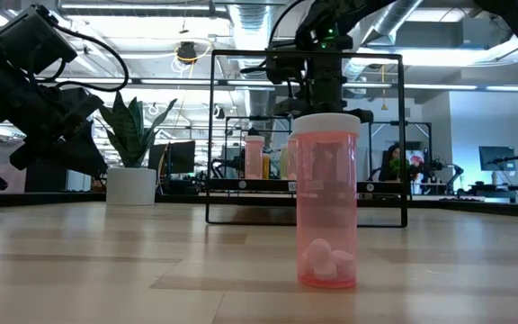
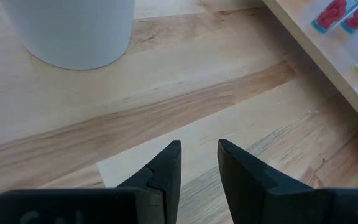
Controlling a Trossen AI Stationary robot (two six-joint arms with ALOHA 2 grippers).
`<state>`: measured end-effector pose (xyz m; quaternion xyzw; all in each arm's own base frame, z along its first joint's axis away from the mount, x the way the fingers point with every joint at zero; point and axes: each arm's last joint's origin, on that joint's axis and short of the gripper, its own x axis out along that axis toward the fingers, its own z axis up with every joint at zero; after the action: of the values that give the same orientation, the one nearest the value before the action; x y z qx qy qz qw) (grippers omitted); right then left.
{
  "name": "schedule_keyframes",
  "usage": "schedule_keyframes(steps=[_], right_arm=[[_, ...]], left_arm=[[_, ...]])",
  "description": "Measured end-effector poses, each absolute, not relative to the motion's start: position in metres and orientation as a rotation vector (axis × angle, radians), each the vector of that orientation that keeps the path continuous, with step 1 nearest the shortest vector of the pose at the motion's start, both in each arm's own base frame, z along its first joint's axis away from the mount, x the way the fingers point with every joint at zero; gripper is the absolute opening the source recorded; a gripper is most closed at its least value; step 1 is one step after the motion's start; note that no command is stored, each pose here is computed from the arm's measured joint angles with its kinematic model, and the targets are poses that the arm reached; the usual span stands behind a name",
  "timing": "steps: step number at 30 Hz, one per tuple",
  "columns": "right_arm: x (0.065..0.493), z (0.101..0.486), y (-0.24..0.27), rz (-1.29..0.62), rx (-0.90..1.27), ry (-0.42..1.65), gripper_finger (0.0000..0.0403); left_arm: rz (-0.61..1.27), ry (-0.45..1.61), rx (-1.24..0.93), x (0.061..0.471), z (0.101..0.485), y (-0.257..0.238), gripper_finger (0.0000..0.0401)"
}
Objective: Pick and place medicine bottles onto shelf by color
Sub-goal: Put the blue pill bottle on the shelf aligned with the other blue pill bottles
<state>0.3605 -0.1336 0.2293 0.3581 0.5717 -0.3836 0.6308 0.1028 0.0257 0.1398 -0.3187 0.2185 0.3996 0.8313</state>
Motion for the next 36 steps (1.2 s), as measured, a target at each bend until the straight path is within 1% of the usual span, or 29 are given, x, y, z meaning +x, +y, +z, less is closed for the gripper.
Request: schedule_keyframes(steps=[10,25,36], right_arm=[[0.3578,0.2389,-0.1322,-0.884,0.819,1.352,0.0131],[0.3551,0.2388,-0.1287,-0.836,0.836,1.411,0.0131],[0.3570,0.2388,-0.1272,-0.801,0.837,1.408,0.0131]], left_arm=[[0.848,0.464,-0.676,0.1028,0.1398,0.0257,0.0091],[0.848,0.463,-0.676,0.1028,0.1399,0.0257,0.0091],[0.848,0.464,-0.676,0.1028,0.1398,0.0257,0.0091]])
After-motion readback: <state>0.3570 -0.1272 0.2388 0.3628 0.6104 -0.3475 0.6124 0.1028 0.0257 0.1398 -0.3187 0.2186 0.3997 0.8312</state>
